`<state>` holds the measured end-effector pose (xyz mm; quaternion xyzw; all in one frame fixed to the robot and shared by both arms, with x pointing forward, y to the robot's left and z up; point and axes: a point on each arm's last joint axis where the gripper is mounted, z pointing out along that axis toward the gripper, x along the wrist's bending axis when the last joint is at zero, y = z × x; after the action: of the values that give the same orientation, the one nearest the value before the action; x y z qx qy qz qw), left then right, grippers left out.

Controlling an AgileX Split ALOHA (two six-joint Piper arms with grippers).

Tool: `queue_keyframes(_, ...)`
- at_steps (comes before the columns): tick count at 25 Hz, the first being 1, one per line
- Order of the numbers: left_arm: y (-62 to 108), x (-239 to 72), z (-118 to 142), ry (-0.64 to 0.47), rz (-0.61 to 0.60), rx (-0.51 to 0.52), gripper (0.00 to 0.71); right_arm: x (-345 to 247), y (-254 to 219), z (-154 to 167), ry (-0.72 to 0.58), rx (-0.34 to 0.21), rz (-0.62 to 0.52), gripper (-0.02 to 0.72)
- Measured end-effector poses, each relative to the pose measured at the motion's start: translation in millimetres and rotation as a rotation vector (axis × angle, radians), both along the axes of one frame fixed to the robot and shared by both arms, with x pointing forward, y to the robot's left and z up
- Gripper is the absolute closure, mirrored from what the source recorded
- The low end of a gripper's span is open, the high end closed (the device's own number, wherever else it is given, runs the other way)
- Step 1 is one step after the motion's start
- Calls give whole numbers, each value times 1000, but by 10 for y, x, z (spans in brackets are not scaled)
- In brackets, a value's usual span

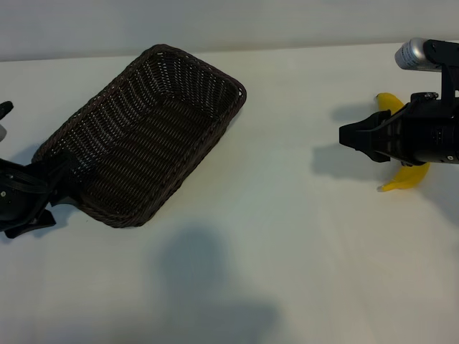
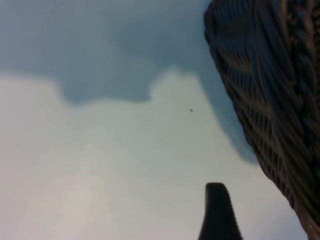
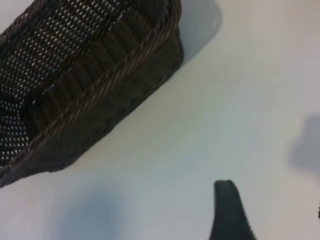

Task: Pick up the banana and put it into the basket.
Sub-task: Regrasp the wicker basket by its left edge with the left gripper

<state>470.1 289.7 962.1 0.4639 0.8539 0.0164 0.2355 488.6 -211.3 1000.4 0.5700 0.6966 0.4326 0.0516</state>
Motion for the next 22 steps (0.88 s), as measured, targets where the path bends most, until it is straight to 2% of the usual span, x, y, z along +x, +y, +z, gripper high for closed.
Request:
queue_keyframes(13, -71, 50, 15, -56, -27, -75, 199, 0, 0, 0, -7, -7, 8, 269)
queue_keyframes(22, -49, 86, 28, -100, -12, -55, 199, 0, 0, 0, -9, -9, 10, 269)
